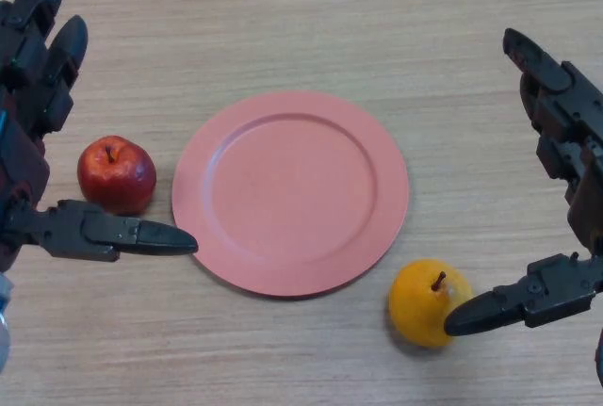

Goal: Pick up the yellow pear and place it on the plate

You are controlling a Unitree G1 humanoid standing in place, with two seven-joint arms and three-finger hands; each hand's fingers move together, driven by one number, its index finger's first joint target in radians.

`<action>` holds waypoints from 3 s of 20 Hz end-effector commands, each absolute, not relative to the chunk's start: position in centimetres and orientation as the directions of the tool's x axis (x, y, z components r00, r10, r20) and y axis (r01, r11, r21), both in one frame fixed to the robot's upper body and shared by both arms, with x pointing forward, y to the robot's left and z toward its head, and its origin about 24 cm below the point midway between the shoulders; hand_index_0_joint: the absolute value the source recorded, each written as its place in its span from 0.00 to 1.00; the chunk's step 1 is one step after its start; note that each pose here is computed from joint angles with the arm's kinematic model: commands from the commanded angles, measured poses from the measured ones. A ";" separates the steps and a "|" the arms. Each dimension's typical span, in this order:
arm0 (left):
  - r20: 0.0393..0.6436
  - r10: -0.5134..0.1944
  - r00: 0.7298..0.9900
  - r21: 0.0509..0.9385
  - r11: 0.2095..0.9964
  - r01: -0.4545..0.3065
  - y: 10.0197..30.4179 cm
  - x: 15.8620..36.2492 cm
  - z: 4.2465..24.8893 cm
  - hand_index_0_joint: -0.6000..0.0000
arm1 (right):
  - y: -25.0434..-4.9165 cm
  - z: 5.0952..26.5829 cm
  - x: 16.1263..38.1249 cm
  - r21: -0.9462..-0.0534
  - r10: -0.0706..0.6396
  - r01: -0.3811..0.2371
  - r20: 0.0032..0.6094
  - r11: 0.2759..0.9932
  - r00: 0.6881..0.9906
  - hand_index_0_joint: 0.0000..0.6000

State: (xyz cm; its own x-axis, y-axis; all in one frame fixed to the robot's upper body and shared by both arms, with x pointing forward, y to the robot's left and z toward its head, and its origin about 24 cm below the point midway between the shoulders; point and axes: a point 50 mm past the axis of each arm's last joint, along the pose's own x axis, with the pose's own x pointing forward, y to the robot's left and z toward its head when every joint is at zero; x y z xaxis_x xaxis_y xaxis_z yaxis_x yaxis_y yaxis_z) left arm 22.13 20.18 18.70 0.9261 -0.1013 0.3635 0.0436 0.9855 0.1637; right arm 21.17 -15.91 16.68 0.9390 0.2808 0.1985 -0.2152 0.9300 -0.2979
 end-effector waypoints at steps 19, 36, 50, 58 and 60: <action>0.479 -0.116 0.870 0.219 0.976 0.009 21.2 21.1 19.5 1.00 | -16.1 12.3 23.3 -0.283 0.244 -0.162 0.285 0.945 0.927 0.00; 0.461 -0.108 0.881 0.205 0.979 0.013 20.8 21.2 19.5 1.00 | -15.8 3.8 24.6 -0.280 0.129 -0.111 0.046 0.954 0.991 0.17; 0.448 -0.110 0.888 0.219 0.976 0.010 21.0 21.2 19.5 1.00 | -15.4 6.1 25.2 -0.302 0.094 -0.098 -0.027 0.948 0.995 1.00; 0.472 -0.107 0.875 0.195 0.981 0.015 21.0 20.8 20.3 1.00 | -11.7 11.7 29.1 -0.359 0.194 -0.135 0.132 0.924 0.972 1.00; 0.482 -0.102 0.870 0.189 0.982 0.010 21.2 20.7 20.6 1.00 | -9.9 11.9 30.0 -0.368 0.242 -0.175 0.142 0.913 0.960 1.00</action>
State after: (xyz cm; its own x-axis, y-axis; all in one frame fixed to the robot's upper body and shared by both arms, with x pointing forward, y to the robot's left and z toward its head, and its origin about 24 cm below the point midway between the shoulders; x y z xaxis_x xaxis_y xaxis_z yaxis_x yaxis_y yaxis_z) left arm 21.81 20.45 17.51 0.9420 -0.1189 0.3139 0.0746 0.9859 0.1496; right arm 29.55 -10.22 8.03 0.9720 0.2231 -0.0745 -0.2341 0.8868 -0.3985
